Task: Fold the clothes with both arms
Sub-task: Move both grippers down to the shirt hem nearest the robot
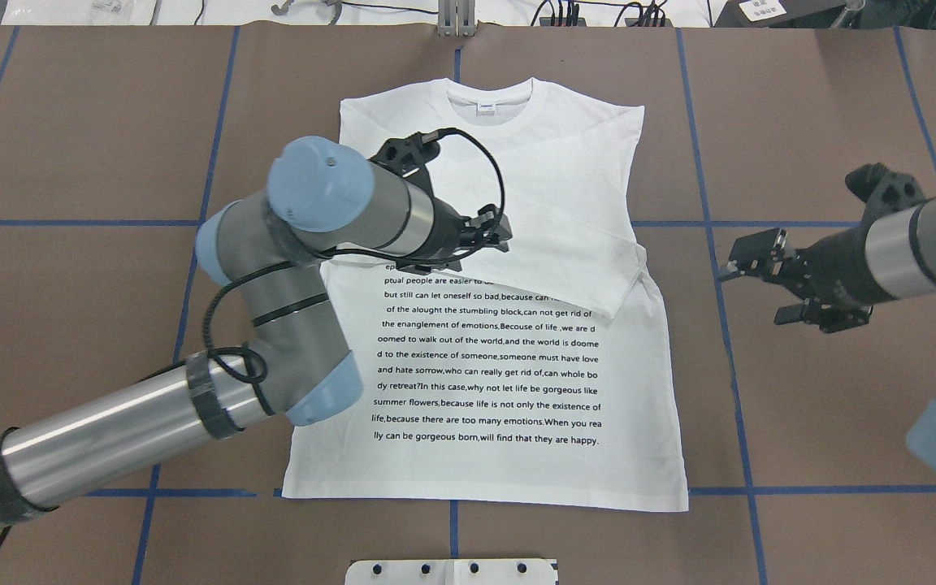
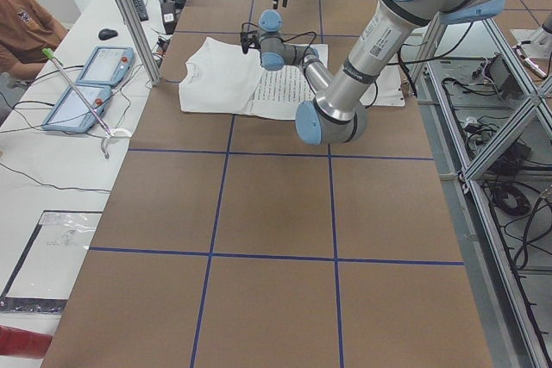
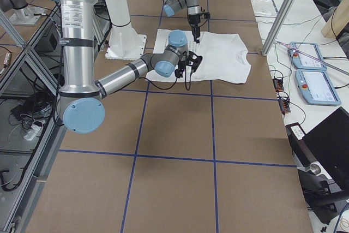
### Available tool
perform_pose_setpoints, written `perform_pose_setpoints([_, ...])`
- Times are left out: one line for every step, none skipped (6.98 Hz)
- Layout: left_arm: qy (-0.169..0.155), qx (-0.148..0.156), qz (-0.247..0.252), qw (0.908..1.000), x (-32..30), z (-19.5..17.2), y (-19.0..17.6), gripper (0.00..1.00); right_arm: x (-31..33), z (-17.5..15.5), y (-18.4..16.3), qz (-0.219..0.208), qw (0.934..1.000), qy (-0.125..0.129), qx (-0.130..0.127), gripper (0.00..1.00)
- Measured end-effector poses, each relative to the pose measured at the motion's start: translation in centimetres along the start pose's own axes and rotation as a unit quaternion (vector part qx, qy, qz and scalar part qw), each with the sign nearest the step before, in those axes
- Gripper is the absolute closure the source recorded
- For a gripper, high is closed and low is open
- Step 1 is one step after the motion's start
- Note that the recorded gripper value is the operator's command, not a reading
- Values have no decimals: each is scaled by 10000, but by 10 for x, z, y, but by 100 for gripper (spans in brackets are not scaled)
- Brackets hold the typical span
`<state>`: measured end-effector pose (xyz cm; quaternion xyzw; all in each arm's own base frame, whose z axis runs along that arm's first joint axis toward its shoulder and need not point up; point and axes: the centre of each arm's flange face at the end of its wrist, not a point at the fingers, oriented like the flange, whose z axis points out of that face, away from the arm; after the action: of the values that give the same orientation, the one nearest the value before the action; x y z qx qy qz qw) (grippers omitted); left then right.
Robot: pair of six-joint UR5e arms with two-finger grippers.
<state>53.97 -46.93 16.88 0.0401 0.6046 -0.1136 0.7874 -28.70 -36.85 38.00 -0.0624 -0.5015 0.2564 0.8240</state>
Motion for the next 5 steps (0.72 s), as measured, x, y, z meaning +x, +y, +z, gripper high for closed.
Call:
perform_pose_setpoints([-158, 34, 248, 9996, -26, -37, 0, 25, 6, 23, 57, 161, 9998, 114, 61, 2])
perform_pose_setpoints([-280, 72, 388, 9988, -47, -67, 0, 24, 18, 48, 113, 247, 9991, 266, 199, 3])
perform_pose_setpoints([-374, 88, 416, 9984, -67, -82, 2, 23, 33, 68, 157, 272, 9976, 458, 444, 4])
perform_pose_setpoints([-434, 80, 404, 9982, -80, -87, 4, 21, 46, 81, 189, 343, 9953, 637, 640, 8])
perform_pose_setpoints([-456, 65, 384, 9982, -84, -88, 7, 20, 55, 91, 213, 433, 9935, 740, 752, 11])
